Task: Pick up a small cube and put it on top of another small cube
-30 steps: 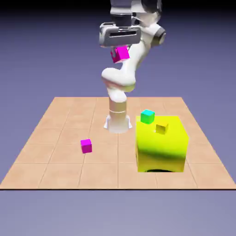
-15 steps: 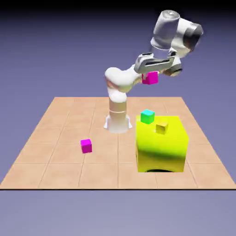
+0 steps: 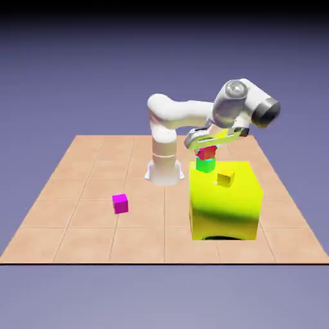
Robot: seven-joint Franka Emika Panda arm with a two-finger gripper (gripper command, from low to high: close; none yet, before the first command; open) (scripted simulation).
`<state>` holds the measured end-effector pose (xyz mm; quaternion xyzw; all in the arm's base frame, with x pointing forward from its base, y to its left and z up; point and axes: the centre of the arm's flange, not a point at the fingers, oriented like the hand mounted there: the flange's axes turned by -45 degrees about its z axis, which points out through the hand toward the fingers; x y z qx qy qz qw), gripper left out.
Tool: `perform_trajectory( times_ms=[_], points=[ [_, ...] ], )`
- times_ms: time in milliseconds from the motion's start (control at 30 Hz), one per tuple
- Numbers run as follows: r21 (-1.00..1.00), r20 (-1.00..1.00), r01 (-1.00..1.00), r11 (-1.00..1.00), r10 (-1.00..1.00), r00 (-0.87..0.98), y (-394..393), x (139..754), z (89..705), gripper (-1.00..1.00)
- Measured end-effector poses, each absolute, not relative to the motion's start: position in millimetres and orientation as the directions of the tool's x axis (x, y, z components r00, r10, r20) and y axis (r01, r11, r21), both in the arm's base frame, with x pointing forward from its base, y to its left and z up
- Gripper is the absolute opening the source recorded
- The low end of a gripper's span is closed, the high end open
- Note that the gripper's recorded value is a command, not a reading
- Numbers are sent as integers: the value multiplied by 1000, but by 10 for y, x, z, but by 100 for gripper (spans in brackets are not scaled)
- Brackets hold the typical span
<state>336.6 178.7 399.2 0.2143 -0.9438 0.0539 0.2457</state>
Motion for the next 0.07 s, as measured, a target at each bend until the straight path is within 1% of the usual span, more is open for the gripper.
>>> perform_trajectory(
  times_ms=[67],
  points=[
    [2, 486, -430, 903, -377, -789, 1822, 3456, 4269, 100]
  ],
)
